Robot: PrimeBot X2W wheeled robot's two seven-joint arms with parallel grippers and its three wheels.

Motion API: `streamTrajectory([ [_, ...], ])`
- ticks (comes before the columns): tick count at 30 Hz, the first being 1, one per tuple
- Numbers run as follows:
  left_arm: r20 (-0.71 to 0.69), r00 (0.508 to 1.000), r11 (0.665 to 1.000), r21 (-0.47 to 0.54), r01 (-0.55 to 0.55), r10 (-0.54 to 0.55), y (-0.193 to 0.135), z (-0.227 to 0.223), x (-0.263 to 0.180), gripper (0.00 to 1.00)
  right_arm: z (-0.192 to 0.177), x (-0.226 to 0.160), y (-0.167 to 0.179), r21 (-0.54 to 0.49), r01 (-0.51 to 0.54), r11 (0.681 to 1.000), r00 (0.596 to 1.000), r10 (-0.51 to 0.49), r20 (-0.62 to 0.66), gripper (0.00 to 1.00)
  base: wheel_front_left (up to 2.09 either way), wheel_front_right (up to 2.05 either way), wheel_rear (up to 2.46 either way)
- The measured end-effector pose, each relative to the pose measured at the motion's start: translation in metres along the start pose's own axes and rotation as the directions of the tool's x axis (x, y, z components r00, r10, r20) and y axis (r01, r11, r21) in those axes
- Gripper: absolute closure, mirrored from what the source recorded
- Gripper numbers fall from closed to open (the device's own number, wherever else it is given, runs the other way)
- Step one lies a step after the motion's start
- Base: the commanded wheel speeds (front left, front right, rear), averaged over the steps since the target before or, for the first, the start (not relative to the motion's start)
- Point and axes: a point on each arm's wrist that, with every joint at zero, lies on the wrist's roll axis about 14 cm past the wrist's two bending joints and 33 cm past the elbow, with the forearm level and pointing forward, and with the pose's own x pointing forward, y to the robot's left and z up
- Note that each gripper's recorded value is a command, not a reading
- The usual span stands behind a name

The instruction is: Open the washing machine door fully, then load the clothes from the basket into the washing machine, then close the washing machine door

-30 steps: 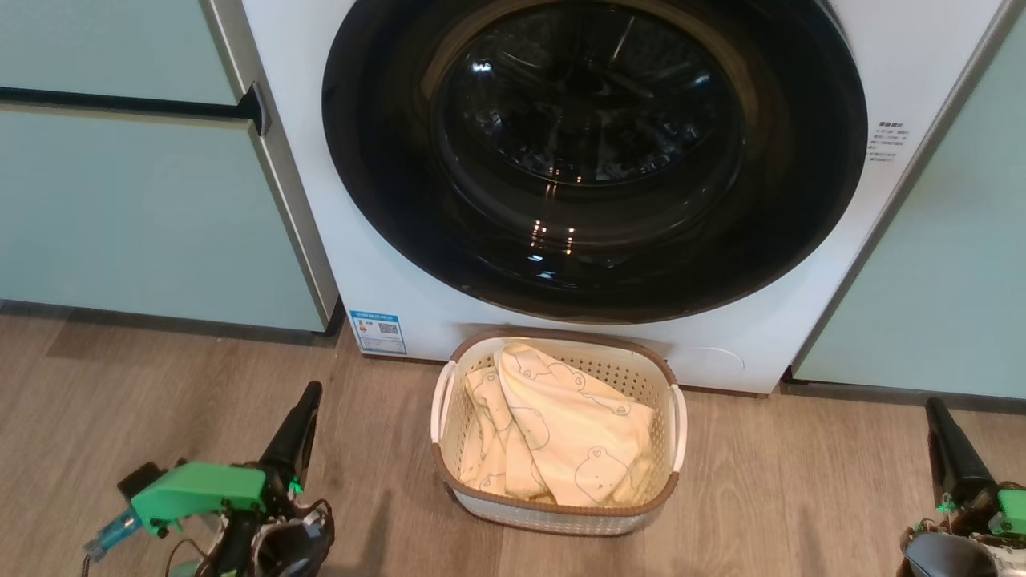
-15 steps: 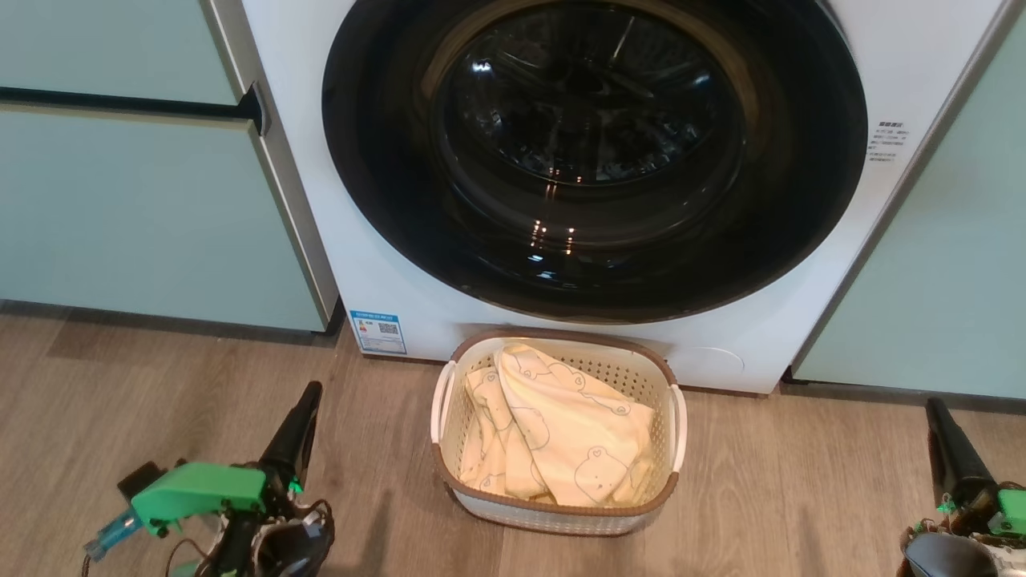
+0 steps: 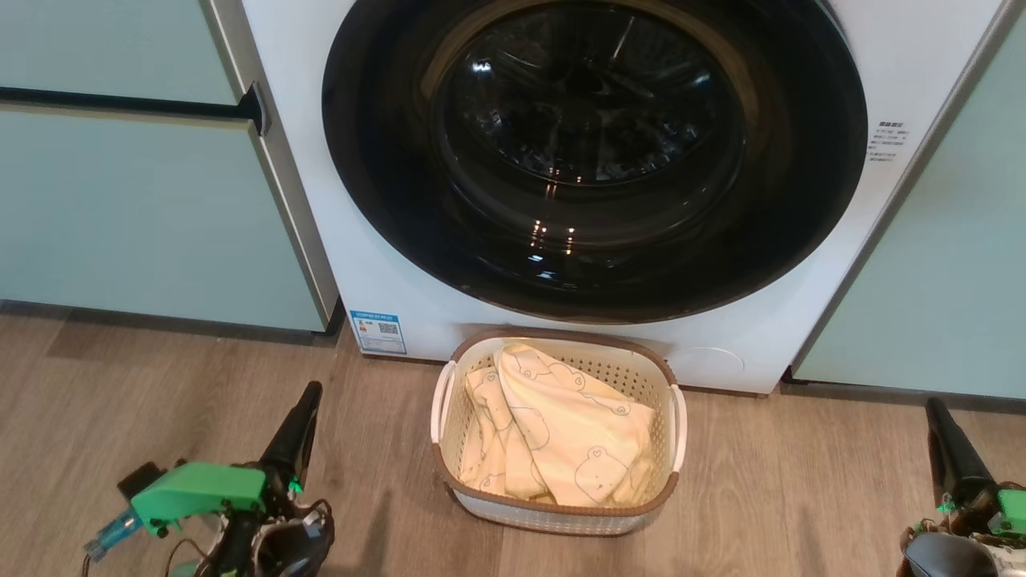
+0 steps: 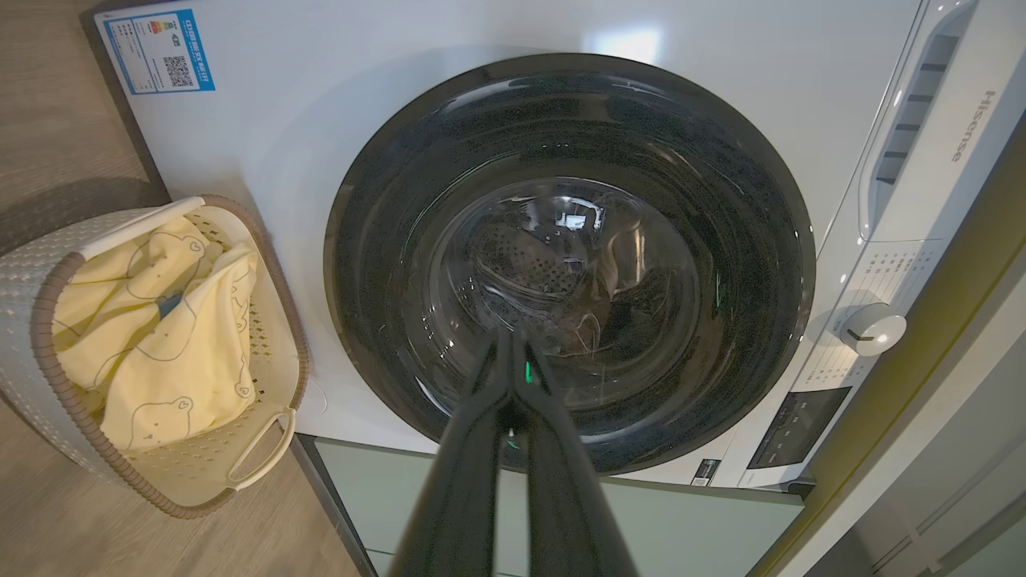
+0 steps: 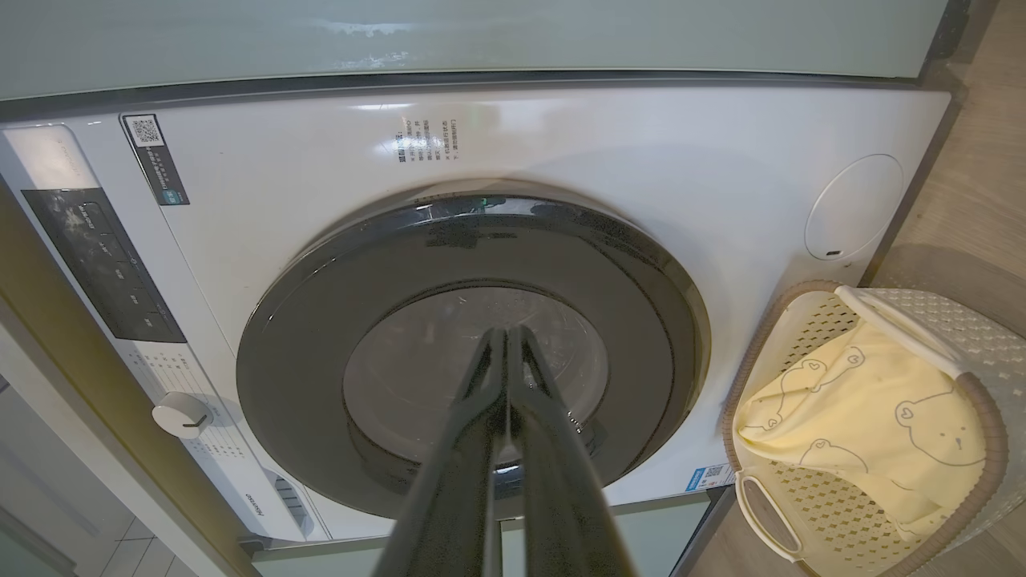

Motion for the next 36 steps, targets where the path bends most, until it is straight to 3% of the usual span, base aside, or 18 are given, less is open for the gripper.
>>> streamTrajectory([
  [36,0.0,1.0,1.0,0.0,0.0,0.0,0.0,0.0,0.0,1.0,0.0,0.0,0.0,0.0,0.0,1.0,1.0,0.0,0.0,1.0,0.0,0.0,0.0],
])
